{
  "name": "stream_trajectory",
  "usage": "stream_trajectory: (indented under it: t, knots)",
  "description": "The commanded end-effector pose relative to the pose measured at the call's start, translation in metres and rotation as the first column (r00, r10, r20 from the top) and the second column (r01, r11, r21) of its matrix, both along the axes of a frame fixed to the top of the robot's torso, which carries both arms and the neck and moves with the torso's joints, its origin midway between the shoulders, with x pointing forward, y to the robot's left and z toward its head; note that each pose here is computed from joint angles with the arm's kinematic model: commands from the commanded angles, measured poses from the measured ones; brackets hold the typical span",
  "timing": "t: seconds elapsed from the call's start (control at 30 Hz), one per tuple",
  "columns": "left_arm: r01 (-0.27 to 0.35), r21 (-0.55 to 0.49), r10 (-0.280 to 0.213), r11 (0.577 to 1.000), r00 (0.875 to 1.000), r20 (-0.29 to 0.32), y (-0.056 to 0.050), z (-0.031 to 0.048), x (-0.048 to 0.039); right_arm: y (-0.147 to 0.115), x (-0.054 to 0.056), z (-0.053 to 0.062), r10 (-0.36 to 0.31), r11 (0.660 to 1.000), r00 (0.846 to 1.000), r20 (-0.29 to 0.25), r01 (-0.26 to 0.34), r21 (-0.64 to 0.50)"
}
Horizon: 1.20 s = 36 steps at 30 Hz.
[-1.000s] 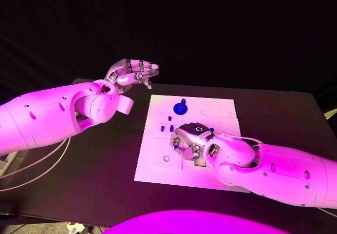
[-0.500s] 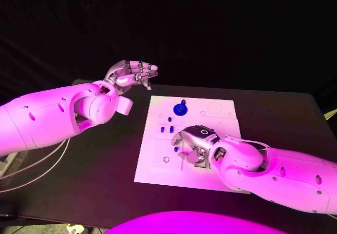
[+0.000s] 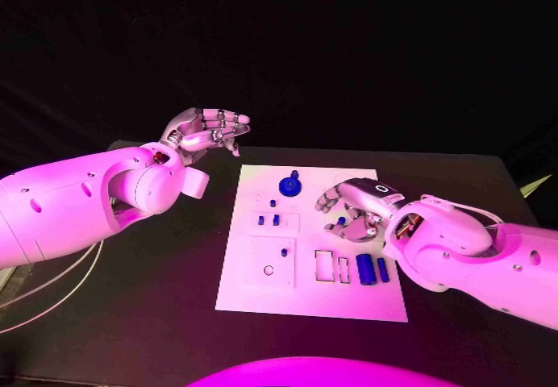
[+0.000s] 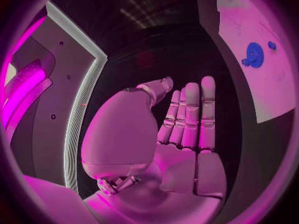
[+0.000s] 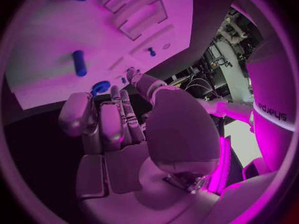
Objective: Assemble the parts on the task board
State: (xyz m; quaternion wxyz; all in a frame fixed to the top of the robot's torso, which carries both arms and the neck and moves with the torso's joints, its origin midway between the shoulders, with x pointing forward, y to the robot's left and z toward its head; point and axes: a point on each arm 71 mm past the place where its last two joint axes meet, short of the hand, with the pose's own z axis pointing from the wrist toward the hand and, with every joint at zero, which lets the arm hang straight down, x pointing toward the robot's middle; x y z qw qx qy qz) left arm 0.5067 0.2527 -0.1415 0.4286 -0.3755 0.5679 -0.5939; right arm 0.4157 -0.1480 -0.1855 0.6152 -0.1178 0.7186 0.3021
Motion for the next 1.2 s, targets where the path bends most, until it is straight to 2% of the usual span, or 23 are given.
stream_trajectory:
  t: [0.03, 0.17, 0.37, 0.5, 1.2]
  knots:
    - [0.023, -0.016, -0.023, 1.0, 1.0, 0.003, -0.003, 0.0006, -0.0004, -0.016, 0.008, 0.003, -0.036, 0.999, 0.998, -0.046, 0.036, 0.001]
    - [0.026, -0.018, -0.026, 0.999, 1.0, 0.003, -0.003, -0.0003, -0.0004, -0.038, 0.02, 0.007, -0.075, 0.996, 0.997, -0.035, 0.073, -0.057]
    - [0.028, -0.019, -0.028, 0.999, 1.0, 0.001, -0.002, -0.0013, -0.0009, -0.047, 0.027, 0.004, -0.086, 0.989, 0.996, -0.026, 0.083, -0.126]
    - [0.028, -0.019, -0.028, 0.999, 1.0, 0.0, -0.001, -0.0017, -0.0011, -0.047, 0.028, -0.001, -0.081, 0.985, 0.996, -0.036, 0.075, -0.157]
    - [0.022, -0.015, -0.022, 1.0, 1.0, -0.006, 0.001, -0.0034, -0.0013, -0.027, 0.027, -0.025, -0.053, 0.987, 0.995, -0.087, 0.039, -0.153]
